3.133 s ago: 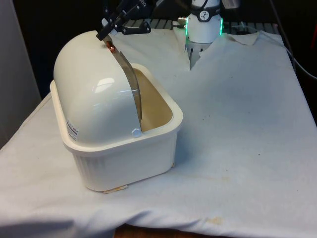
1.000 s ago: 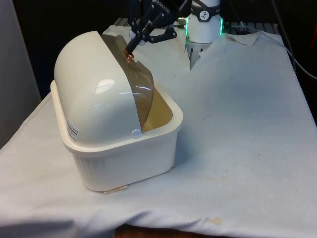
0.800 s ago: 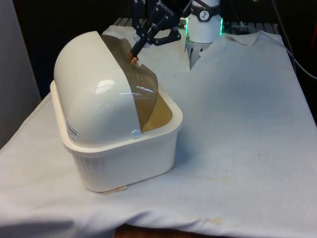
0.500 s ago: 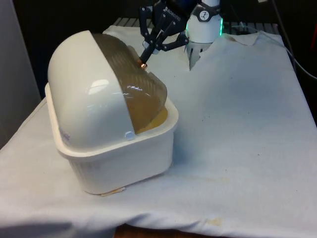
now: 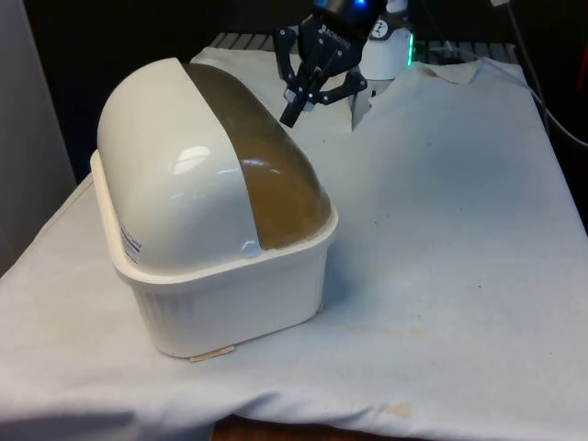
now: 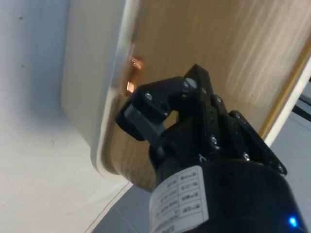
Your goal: Open the lid, then close it.
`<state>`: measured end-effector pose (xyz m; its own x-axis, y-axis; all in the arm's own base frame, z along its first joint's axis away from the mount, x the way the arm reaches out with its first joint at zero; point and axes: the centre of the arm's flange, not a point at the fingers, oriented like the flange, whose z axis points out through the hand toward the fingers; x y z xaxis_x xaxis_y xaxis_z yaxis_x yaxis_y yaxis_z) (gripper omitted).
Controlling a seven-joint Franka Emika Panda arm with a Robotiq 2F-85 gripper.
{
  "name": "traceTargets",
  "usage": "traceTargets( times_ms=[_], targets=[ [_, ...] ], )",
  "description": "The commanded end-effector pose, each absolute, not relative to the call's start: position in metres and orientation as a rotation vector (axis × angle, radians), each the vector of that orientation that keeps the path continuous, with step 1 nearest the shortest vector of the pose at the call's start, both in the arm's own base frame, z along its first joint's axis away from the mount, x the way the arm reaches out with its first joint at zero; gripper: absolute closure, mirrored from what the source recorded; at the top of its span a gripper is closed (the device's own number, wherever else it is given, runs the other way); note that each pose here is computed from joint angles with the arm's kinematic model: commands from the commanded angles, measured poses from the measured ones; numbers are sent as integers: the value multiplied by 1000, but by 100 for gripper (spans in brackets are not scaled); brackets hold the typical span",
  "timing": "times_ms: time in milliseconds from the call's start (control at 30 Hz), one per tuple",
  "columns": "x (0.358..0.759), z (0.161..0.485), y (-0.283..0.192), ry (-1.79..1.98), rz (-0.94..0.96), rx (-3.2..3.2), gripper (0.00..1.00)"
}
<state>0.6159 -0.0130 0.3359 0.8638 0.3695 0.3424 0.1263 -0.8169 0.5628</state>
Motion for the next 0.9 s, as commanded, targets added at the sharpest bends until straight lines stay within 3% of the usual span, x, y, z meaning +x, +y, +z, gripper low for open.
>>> traceTargets(
  times_ms=[0, 867],
  targets=[
    [611, 334, -8, 374, 603, 2517, 100],
    [582, 327, 27, 367, 601, 2608, 100]
  ],
)
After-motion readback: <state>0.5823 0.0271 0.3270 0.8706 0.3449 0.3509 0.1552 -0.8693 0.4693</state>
